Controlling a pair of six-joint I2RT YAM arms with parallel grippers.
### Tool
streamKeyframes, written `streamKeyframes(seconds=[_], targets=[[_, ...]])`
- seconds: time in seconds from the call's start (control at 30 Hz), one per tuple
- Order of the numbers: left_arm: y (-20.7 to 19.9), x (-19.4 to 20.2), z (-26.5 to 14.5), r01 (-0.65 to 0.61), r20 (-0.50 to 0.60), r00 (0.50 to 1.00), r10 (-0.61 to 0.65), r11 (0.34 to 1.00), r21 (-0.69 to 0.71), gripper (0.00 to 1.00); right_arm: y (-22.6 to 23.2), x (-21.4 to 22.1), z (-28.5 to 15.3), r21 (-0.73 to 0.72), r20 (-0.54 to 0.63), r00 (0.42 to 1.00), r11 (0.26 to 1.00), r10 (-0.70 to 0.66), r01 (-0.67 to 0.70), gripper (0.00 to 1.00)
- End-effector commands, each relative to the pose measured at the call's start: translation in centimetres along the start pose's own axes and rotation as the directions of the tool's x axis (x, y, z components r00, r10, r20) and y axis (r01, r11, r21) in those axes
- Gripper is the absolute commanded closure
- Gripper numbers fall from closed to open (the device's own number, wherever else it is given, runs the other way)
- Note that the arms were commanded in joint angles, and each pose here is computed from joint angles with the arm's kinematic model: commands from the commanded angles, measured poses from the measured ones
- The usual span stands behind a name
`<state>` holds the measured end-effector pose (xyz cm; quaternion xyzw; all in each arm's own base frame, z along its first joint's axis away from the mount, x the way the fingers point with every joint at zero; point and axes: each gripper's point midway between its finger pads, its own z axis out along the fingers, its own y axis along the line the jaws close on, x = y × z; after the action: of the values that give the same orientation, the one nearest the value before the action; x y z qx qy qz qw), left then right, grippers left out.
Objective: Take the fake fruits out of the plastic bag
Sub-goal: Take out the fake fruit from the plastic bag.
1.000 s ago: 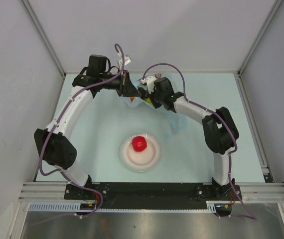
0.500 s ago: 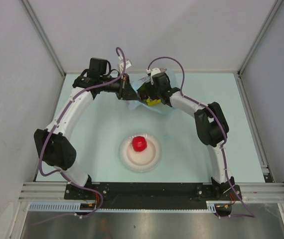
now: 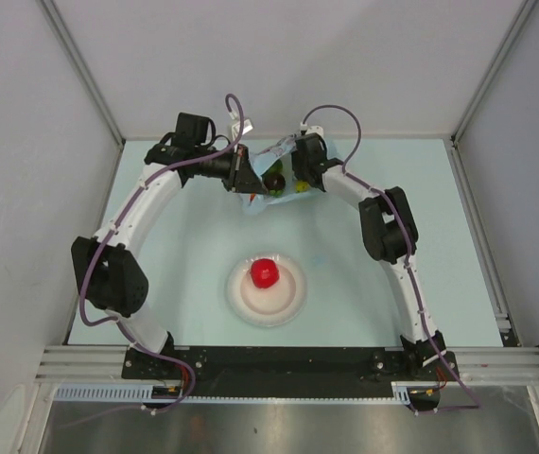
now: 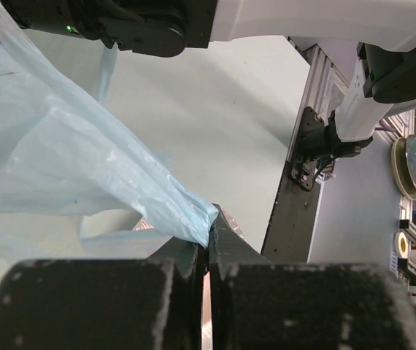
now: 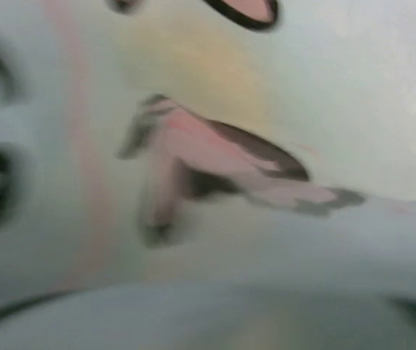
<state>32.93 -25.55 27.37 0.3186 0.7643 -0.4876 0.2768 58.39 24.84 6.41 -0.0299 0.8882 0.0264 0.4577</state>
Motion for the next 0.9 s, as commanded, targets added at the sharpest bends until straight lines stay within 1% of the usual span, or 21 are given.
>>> streamKeyframes(seconds=[0.0,0.07,0.1,0.17,0.2,0.27,0.33,0.4,0.43,0.47,0.5,0.53,0.57,0.6,0.63,0.67,0.7,0.73,0.8,0.83,0.87], targets=[[-0.6,-0.7,0.0,-0.049,0.014,0.999,0.048,0.999,0.014,1.0,-1.6,2.4,1.5,0.059,-0.06,0.998,0.998,0.017,-0.014,0.55],[-0.4,-1.0,0.0,-0.054,0.022,0.998,0.053,0.999,0.005,1.0,-1.6,2.1,1.1,0.04,-0.055,0.998,0.999,0.002,0.0,0.74],[-0.3,-1.0,0.1,-0.055,0.023,0.998,0.055,0.998,0.004,1.0,-1.6,0.9,0.3,0.026,-0.034,0.999,1.0,-0.012,0.013,0.88],[0.0,-1.4,0.3,-0.055,0.03,0.998,0.055,0.999,0.002,1.0,-1.3,0.1,-0.9,-0.008,-0.019,0.999,0.999,-0.039,0.039,0.97],[0.3,-1.4,0.6,-0.051,0.029,0.998,0.051,0.999,0.004,1.0,-1.2,-2.1,-2.6,-0.028,0.02,0.998,0.997,-0.065,0.065,1.0],[0.8,-2.0,0.8,-0.053,0.042,0.998,0.053,0.999,-0.009,1.0,-0.9,-2.3,-4.1,-0.083,0.022,0.995,0.991,-0.099,0.101,1.0],[1.5,-2.5,1.1,-0.065,0.052,0.996,0.067,0.997,-0.035,1.0,-0.6,-4.5,-7.2,-0.141,0.064,0.987,0.978,-0.148,0.155,1.0],[2.2,-2.9,1.1,-0.07,0.056,0.996,0.074,0.995,-0.067,1.0,-1.0,-3.8,-9.1,-0.161,0.052,0.985,0.972,-0.166,0.173,1.0],[2.4,-3.2,1.1,-0.075,0.061,0.995,0.079,0.994,-0.073,1.0,-1.2,-6.1,-11.8,-0.176,0.117,0.977,0.964,-0.181,0.2,1.0],[2.7,-3.3,1.2,-0.077,0.062,0.995,0.082,0.994,-0.08,1.0,-1.7,-4.5,-12.4,-0.183,0.094,0.976,0.96,-0.196,0.211,1.0],[2.8,-3.6,1.2,-0.06,0.068,0.995,0.066,0.994,-0.088,1.0,-1.7,-4.7,-13.4,-0.194,0.109,0.973,0.955,-0.204,0.222,1.0],[2.6,-4.2,1.1,-0.059,0.082,0.994,0.067,0.994,-0.09,1.0,-1.2,-4.9,-14.9,-0.247,0.124,0.971,0.941,-0.206,0.232,1.0],[3.1,-4.3,1.2,-0.042,0.086,0.995,0.051,0.994,-0.096,1.0,-1.3,-6.0,-17.1,-0.259,0.163,0.962,0.931,-0.22,0.256,1.0],[3.1,-4.7,1.3,-0.035,0.094,0.995,0.044,0.995,-0.098,1.0,-1.6,-5.2,-18.0,-0.268,0.152,0.961,0.926,-0.23,0.264,1.0],[2.9,-5.2,1.2,-0.02,0.108,0.994,0.03,0.995,-0.095,1.0,-0.8,-4.3,-19.3,-0.338,0.146,0.958,0.898,-0.246,0.282,1.0],[3.0,-5.4,1.3,-0.01,0.112,0.993,0.02,0.996,-0.091,1.0,-1.0,-5.2,-21.8,-0.36,0.191,0.948,0.88,-0.256,0.311,1.0],[3.1,-5.6,1.4,-0.002,0.117,0.993,0.012,0.996,-0.084,1.0,-1.1,-3.3,-22.4,-0.391,0.169,0.945,0.861,-0.28,0.325,1.0],[2.8,-6.0,1.4,-0.001,0.125,0.992,0.01,0.997,-0.074,1.0,-0.3,-2.1,-23.8,-0.463,0.171,0.937,0.815,-0.304,0.349,1.0],[3.2,-6.0,1.7,0.013,0.122,0.992,-0.004,0.997,-0.07,1.0,0.0,-1.0,-26.5,-0.515,0.238,0.891,0.728,-0.386,0.452,1.0],[3.3,-6.1,1.8,0.013,0.125,0.992,-0.003,0.997,-0.074,1.0,0.6,1.8,-27.4,-0.576,0.215,0.876,0.668,-0.432,0.471,1.0],[3.5,-6.2,1.8,0.012,0.127,0.992,-0.002,0.997,-0.082,1.0,0.7,3.1,-27.9,-0.592,0.219,0.86,0.638,-0.461,0.493,1.0]])
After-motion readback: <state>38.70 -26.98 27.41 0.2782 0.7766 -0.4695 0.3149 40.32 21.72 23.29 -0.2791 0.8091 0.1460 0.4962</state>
